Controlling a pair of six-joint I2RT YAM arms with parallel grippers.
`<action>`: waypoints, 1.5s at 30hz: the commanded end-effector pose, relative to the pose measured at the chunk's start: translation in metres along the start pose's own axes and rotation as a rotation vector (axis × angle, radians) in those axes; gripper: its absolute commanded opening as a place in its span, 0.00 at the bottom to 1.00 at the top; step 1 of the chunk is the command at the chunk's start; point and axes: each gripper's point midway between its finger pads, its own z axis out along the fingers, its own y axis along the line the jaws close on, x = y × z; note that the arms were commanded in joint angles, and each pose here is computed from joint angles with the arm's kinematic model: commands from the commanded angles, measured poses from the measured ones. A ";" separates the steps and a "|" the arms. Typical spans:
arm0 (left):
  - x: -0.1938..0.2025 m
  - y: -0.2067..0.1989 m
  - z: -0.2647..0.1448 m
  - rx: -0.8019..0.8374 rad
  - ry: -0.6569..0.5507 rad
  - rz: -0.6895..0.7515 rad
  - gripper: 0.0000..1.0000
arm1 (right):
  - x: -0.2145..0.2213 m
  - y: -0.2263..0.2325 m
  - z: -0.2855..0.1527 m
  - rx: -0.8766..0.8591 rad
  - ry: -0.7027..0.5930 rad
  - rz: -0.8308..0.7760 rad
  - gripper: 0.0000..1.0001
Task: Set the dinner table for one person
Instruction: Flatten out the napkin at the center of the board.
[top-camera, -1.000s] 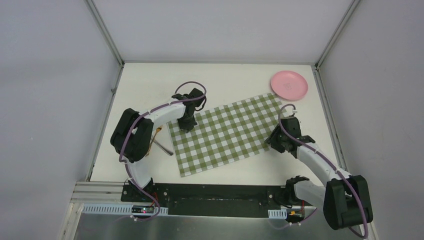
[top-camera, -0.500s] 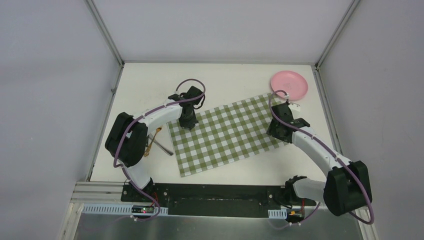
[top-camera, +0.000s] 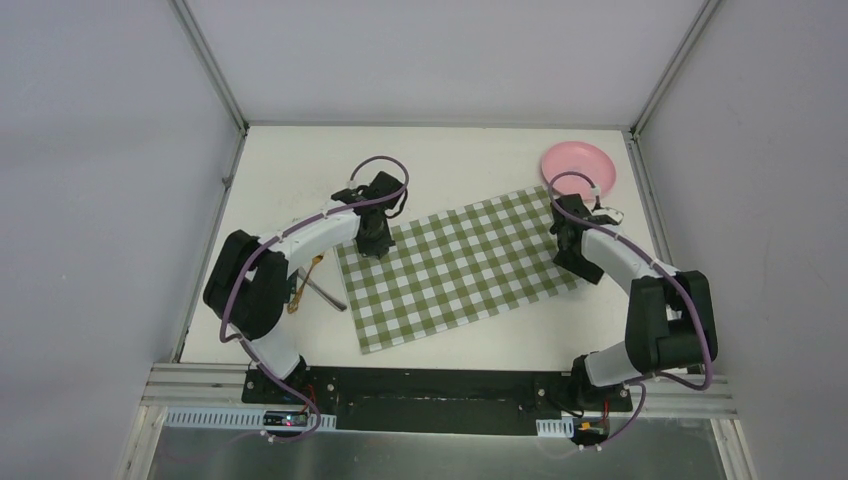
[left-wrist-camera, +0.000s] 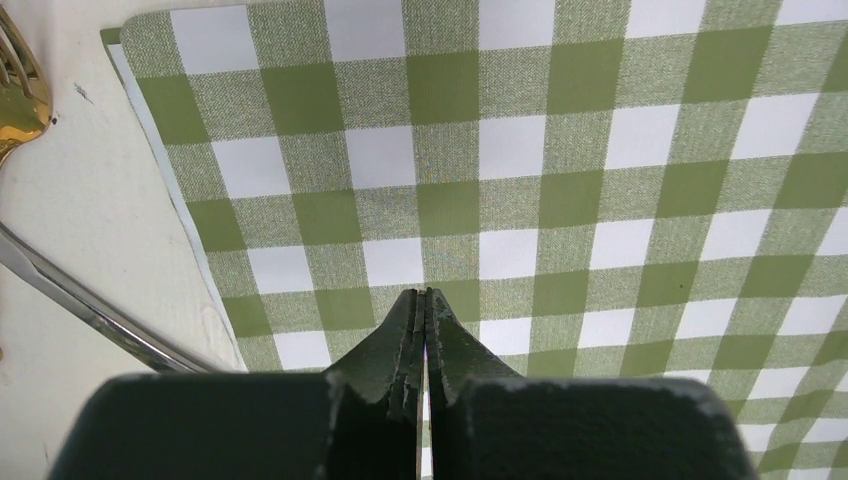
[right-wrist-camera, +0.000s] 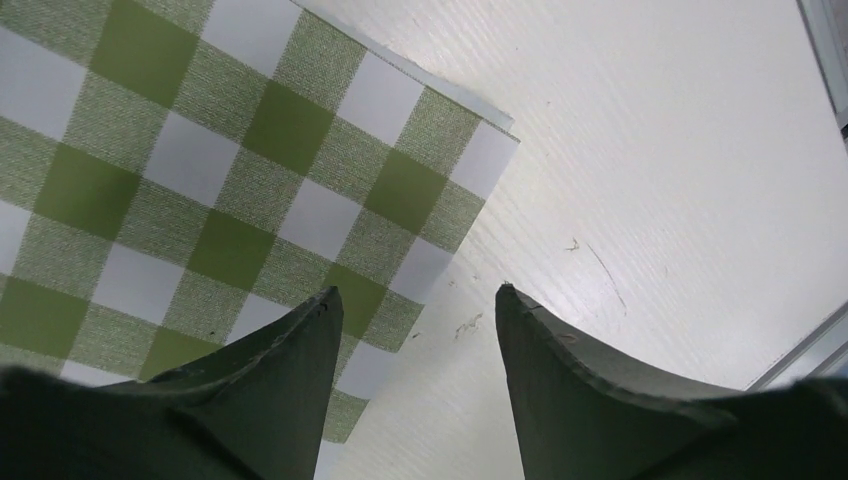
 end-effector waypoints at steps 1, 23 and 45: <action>-0.013 -0.004 -0.016 0.058 -0.044 -0.002 0.00 | -0.004 0.007 0.003 0.002 0.026 0.085 0.61; -0.025 -0.011 -0.052 0.151 -0.102 -0.019 0.00 | 0.057 -0.027 0.015 0.446 0.364 0.022 0.00; -0.027 -0.009 -0.060 0.160 -0.118 -0.016 0.00 | 0.057 -0.062 -0.019 0.498 0.360 0.150 0.00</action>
